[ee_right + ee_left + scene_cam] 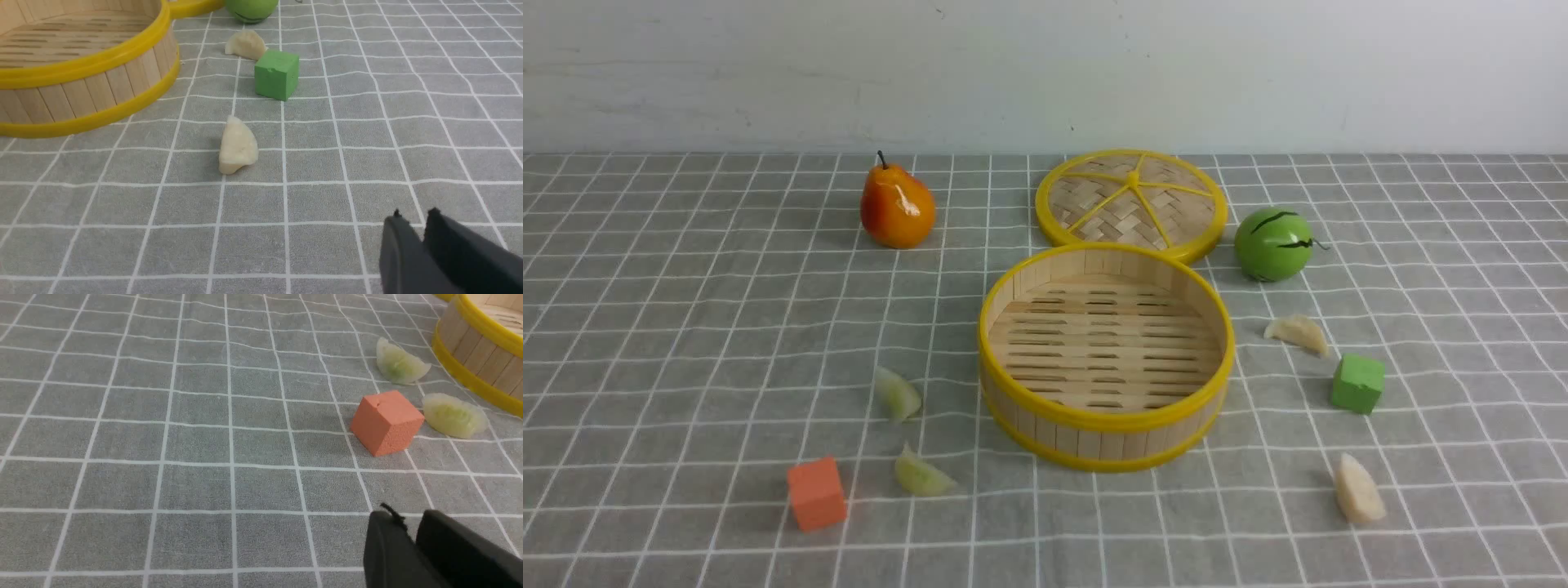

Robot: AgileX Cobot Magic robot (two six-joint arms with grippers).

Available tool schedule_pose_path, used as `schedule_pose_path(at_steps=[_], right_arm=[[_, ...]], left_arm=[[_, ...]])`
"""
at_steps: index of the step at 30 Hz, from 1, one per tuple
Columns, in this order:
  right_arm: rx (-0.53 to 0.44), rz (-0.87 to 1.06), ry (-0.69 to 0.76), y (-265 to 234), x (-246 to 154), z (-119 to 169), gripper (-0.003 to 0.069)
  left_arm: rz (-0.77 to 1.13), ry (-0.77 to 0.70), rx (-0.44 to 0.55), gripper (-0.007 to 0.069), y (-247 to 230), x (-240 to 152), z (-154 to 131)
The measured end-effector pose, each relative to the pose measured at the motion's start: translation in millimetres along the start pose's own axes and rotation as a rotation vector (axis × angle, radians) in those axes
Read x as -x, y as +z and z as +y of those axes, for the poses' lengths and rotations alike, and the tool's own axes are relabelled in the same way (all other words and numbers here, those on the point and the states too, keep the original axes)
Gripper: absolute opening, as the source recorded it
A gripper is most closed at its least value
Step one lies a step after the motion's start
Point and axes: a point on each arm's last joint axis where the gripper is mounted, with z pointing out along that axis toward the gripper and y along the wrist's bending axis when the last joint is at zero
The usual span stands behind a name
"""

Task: Put the dumplings into the steamer on the table with the grey tablecloth.
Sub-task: 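Reach for and grasp a dumpling on the table with the left gripper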

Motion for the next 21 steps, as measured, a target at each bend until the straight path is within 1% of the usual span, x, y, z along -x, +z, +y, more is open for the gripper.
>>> schedule_pose_path(at_steps=[21], right_arm=[[0.0, 0.0, 0.0, 0.0, 0.0, 0.0, 0.0114]], left_arm=[[-0.001, 0.01, 0.004, 0.0122, 0.0, 0.1, 0.3]])
